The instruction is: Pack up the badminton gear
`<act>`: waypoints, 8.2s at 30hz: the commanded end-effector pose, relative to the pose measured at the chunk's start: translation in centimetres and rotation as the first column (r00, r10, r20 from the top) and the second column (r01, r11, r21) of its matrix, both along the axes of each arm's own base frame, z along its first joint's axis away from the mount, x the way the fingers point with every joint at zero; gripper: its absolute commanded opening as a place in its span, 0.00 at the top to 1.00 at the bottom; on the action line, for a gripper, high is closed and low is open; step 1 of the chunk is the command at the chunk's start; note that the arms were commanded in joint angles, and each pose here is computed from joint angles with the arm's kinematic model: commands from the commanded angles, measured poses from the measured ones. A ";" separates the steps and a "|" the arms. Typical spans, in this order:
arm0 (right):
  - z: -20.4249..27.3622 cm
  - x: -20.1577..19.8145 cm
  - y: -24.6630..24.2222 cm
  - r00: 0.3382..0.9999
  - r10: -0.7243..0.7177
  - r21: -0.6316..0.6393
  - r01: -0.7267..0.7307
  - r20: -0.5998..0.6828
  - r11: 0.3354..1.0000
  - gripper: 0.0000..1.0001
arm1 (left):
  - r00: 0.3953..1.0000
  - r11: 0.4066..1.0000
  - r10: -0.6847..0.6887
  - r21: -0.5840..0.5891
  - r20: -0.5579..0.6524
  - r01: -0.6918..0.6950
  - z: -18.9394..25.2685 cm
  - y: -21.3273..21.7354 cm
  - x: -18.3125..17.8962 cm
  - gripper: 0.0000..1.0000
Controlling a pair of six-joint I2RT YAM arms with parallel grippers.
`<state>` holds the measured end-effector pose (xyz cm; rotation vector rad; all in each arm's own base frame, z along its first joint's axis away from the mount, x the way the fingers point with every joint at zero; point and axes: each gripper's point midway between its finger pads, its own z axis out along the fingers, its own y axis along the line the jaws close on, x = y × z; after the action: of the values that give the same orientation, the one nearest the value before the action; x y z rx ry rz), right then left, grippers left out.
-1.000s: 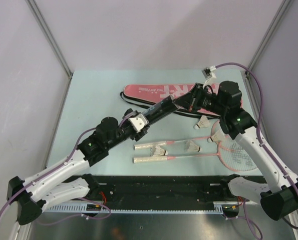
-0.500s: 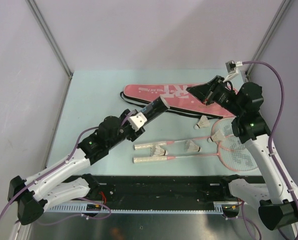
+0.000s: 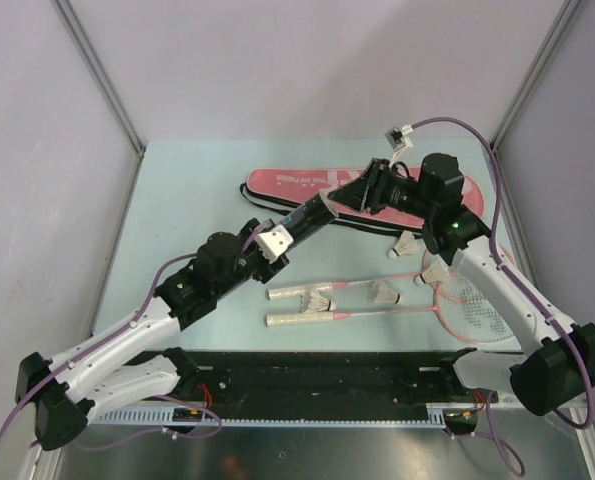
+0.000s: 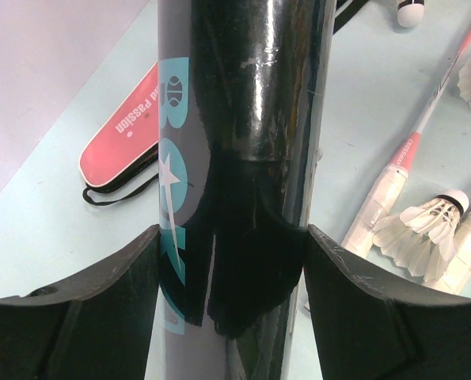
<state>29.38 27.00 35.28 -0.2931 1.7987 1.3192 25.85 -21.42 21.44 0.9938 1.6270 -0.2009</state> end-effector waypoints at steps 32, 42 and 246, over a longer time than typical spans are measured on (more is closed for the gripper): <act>6.0 -2.1 0.0 0.996 -0.032 0.162 0.019 0.078 0.987 1.00 | 0.998 0.998 0.014 -0.060 0.062 -0.011 2.5 -0.2 0.2 0.79; 9.1 -2.2 -6.1 0.983 -0.178 0.329 0.156 0.039 0.931 1.00 | 0.998 0.998 -0.006 -0.058 0.058 0.009 2.3 -0.6 0.0 0.94; -19.4 -5.6 0.5 0.779 -0.595 -0.571 0.401 -0.199 0.716 0.15 | 0.677 0.743 0.670 -0.270 0.304 -0.613 9.9 13.4 1.0 0.85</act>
<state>23.51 25.57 15.89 0.1170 2.3642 0.5012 27.25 -11.67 26.05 0.5224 1.5582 0.2667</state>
